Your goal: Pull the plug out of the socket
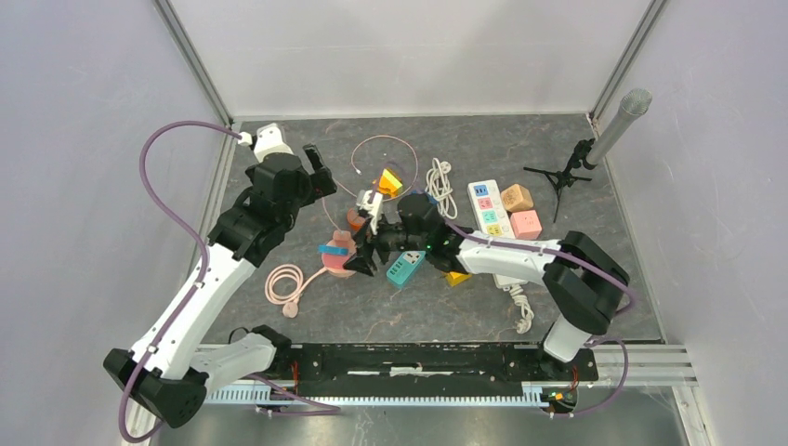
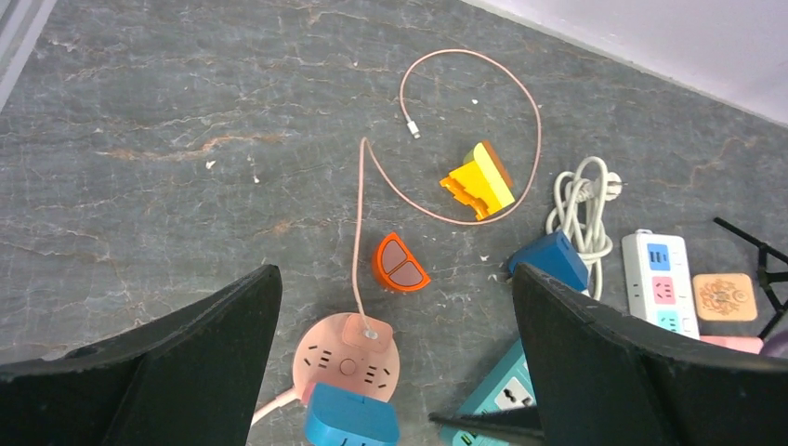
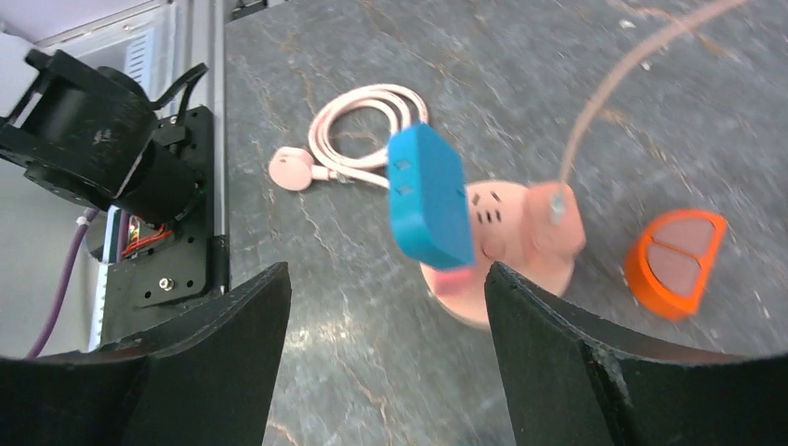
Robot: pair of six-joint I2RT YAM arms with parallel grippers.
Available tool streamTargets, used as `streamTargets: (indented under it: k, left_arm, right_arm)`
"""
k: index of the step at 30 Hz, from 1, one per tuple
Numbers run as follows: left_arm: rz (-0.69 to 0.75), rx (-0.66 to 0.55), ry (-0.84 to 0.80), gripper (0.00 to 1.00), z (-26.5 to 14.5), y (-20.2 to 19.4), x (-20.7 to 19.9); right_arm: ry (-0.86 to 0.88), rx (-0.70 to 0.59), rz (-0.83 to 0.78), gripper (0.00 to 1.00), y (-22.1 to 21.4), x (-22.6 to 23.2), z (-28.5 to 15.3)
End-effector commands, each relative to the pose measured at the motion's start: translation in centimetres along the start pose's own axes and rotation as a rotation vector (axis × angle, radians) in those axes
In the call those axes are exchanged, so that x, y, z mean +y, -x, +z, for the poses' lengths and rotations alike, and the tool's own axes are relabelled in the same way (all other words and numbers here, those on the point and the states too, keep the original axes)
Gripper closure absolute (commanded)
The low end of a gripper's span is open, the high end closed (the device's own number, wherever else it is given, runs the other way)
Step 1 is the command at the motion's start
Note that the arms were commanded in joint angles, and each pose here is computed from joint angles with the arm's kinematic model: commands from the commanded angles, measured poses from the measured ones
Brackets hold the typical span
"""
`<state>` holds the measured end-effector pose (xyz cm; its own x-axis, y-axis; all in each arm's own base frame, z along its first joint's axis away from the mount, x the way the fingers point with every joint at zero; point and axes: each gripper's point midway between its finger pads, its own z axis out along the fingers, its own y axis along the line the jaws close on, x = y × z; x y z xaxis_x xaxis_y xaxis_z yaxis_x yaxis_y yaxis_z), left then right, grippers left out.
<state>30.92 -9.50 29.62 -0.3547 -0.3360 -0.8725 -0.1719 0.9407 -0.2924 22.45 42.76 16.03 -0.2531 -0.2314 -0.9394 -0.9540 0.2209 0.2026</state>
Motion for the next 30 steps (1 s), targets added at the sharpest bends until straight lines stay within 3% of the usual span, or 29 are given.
streamTargets:
  k: [1, 9, 14, 21, 30]
  left_arm:
    - [0.007, 0.018, 0.029, 0.0, 0.7, 0.5, 0.8]
    - [-0.109, 0.112, 0.024, 0.0, 1.5, -0.2, 2.9]
    - [-0.163, 0.164, 0.019, 0.0, 1.8, -0.9, 4.0]
    - [-0.177, 0.194, 0.02, 0.02, 1.5, -2.0, 4.7]
    - [-0.094, 0.252, -0.094, 0.02, 0.8, -3.6, 3.6]
  right_arm:
    - [0.036, -0.068, -0.137, 0.2, 3.2, 0.8, 2.5]
    - [0.021, -0.042, -0.14, 0.32, 2.2, 0.1, 5.3]
    - [-0.021, -0.039, -0.117, 0.49, 1.9, -0.9, 6.1]
    - [-0.108, -0.069, -0.08, 0.84, 2.7, -2.1, 5.6]
    - [-0.346, -0.086, -0.051, 1.0, 2.9, -5.1, 2.5]
